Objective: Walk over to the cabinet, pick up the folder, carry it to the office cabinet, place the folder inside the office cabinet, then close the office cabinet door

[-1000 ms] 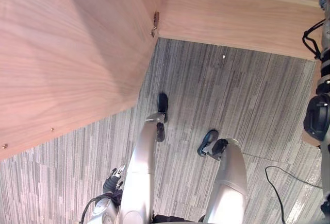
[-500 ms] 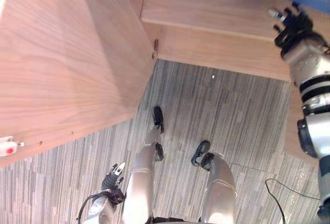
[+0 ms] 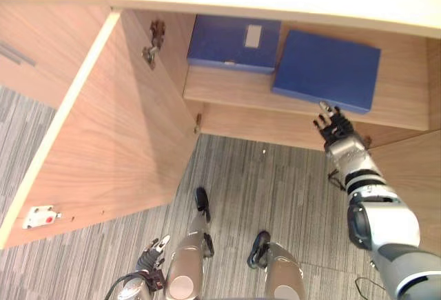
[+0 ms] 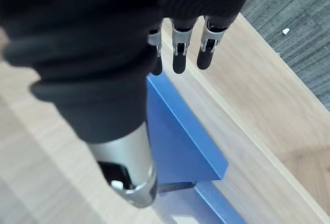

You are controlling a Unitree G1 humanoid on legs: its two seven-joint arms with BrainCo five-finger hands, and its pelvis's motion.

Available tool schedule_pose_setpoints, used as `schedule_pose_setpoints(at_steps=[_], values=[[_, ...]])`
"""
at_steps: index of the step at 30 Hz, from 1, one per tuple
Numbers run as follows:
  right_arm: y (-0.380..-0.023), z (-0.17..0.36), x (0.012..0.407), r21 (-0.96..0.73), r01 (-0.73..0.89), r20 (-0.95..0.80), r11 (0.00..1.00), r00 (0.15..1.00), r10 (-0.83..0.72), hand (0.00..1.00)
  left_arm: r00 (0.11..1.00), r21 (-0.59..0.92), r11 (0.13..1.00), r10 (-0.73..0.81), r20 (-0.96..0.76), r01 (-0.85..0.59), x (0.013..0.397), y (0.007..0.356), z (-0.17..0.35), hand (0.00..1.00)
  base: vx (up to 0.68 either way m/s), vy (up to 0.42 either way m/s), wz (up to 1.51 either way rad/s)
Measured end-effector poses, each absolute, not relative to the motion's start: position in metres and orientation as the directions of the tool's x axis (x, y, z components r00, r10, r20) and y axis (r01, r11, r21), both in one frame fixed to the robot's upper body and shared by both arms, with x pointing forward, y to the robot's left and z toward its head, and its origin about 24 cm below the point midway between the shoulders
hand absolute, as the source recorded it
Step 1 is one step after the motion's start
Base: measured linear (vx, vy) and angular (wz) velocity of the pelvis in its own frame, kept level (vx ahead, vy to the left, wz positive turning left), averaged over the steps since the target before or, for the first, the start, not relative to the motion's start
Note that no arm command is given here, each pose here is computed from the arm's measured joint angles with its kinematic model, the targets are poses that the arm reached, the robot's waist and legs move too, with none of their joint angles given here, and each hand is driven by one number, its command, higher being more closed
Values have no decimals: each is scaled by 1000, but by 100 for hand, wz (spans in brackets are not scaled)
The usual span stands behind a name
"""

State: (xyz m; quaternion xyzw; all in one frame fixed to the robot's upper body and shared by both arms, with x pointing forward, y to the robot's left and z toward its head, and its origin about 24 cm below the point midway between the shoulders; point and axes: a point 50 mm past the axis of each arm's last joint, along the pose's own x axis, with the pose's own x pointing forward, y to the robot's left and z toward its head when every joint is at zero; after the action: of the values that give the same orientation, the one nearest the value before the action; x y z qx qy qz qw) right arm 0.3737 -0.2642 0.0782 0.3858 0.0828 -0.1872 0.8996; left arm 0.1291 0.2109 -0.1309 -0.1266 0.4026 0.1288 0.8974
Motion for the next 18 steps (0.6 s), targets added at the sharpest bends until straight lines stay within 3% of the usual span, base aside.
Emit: schedule_pose_setpoints(at_steps=[5, 10, 15, 18], values=[[-286, 41, 343, 751, 484, -348, 449, 868, -354, 0, 628, -123, 930, 134, -767, -348, 123, 210, -134, 0, 32, -66, -17], [-293, 14, 319, 760, 533, -388, 372, 831, -399, 0, 609, -109, 927, 144, -780, -359, 117, 211, -137, 0, 35, -22, -13], [-260, -59, 266, 666, 663, -572, 342, 748, -336, 0, 550, -70, 929, 154, -821, -363, 102, 212, -146, 0, 36, -14, -19], [-234, -110, 206, 558, 773, -722, 302, 632, -283, 0, 507, -33, 936, 159, -847, -349, 92, 213, -151, 0, 22, -9, -18]])
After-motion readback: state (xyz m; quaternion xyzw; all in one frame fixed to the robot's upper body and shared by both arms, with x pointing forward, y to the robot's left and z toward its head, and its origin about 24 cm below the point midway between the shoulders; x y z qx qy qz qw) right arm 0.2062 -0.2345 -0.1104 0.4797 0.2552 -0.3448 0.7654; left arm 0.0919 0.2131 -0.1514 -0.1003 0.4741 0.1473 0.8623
